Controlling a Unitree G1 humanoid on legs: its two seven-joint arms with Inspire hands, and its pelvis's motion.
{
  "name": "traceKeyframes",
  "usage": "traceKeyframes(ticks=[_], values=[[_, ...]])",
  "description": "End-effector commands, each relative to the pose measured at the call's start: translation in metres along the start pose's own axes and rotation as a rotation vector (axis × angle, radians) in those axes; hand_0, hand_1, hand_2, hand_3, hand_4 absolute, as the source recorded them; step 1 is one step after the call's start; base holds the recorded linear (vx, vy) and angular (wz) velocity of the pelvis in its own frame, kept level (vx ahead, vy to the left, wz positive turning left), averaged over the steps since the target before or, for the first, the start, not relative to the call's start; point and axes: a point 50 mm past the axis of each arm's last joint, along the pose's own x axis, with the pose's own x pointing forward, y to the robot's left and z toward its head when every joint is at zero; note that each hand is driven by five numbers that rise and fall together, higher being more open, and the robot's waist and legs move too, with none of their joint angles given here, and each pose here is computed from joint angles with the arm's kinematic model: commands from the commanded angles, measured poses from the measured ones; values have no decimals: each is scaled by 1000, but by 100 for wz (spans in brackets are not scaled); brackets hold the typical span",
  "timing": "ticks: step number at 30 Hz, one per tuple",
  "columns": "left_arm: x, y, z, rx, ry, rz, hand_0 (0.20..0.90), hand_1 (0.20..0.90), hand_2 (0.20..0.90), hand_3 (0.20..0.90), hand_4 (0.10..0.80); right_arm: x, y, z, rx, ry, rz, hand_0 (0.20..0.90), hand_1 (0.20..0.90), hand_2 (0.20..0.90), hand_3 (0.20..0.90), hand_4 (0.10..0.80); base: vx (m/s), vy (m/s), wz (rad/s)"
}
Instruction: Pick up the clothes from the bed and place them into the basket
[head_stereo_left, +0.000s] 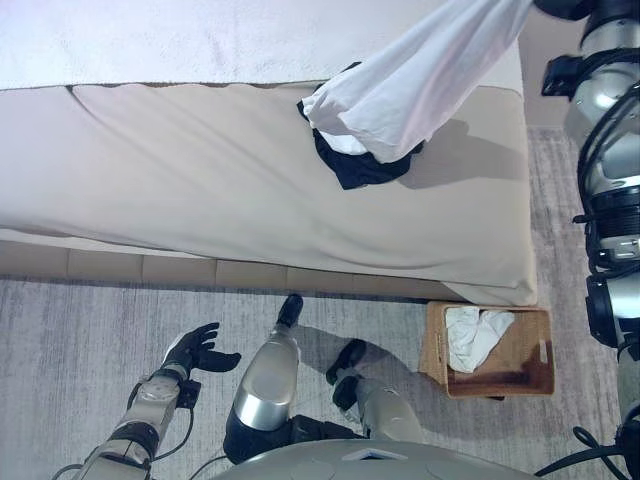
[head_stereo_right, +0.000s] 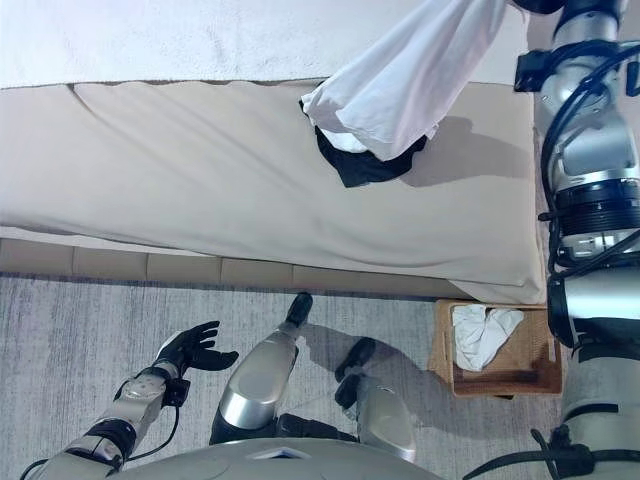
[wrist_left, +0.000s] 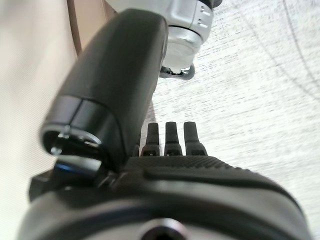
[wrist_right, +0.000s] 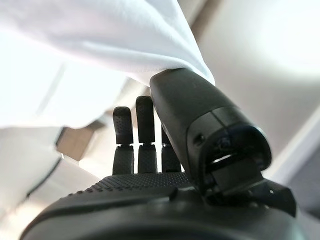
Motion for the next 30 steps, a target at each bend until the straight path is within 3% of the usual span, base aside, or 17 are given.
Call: traceKeyframes(ticks=[1,16,30], values=[[-23,-11,-68,86,219,-23,900,900,900,900,800,3,-39,40,40,-226,-213,300,300,300,200,100,-38,-34,-10],[-13,-16,-54,149,241,-80,900,900,900,900,800,6,-98,71,-5,-280,-333,300,300,300,200,100,-54,-60,-37],[-7,-25,-38,225,200,-147,900,900,900,900,800,-14,-96,-13,-235,34,-73,300,300,300,200,100,-43,-111,-26]])
